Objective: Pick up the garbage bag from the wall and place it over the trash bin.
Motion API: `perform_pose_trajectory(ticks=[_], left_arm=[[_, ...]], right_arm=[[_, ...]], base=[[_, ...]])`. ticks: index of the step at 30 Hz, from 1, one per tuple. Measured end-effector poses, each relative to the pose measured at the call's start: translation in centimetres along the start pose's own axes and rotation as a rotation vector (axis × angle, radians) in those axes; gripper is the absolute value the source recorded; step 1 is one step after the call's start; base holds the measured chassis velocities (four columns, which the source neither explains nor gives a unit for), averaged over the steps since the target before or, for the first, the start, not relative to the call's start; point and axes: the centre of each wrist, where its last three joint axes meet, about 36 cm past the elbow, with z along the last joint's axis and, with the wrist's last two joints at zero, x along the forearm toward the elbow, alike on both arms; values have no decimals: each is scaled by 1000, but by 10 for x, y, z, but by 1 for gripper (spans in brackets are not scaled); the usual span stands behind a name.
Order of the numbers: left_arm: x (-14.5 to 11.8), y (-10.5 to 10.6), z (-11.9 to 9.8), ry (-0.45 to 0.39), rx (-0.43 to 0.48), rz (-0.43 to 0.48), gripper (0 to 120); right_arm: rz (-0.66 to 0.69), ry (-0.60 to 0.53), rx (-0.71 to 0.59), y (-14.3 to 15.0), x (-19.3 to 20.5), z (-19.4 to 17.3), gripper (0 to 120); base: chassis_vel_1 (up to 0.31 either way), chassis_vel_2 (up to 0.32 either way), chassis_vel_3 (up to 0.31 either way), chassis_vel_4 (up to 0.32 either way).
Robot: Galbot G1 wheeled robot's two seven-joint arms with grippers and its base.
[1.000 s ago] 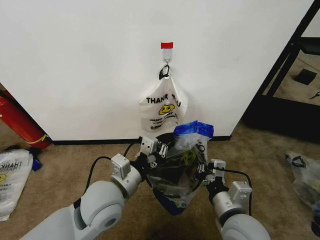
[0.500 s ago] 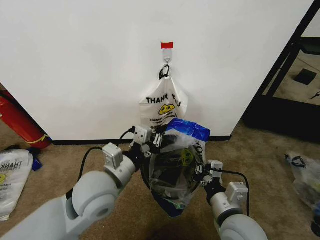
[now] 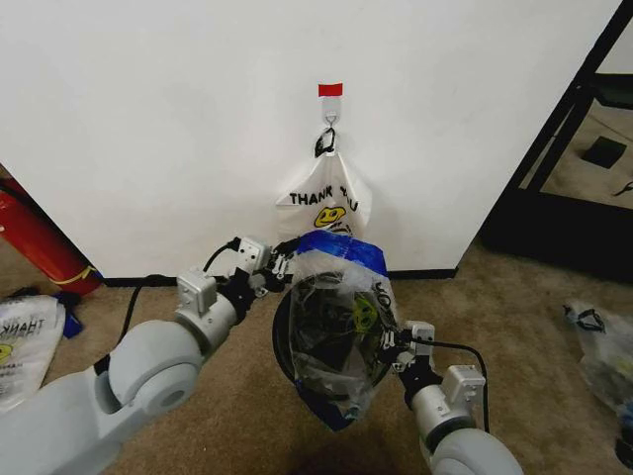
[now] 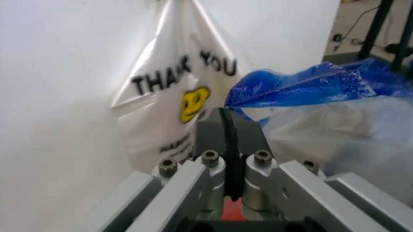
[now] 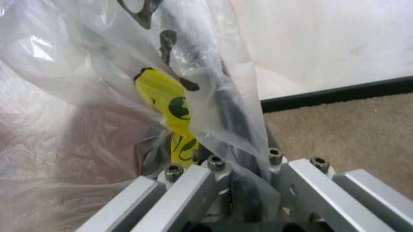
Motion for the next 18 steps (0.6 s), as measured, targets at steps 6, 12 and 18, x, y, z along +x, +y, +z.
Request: perform_pose_trajectory(ticks=[6,12,18], left_arm=[[5,11,0,30,-33,-13,0],[10,22,1,65,-52,-14,0],[14,26,8,98,-58,-7,0]], right_arm=[[-34,-1,13,-1,3,0,0],[-48,-27,13,-8,4,-2,0],[-64,-68,-11,-16,3,-6,0]], base=[[0,0,0,0],[0,0,0,0],[0,0,0,0]])
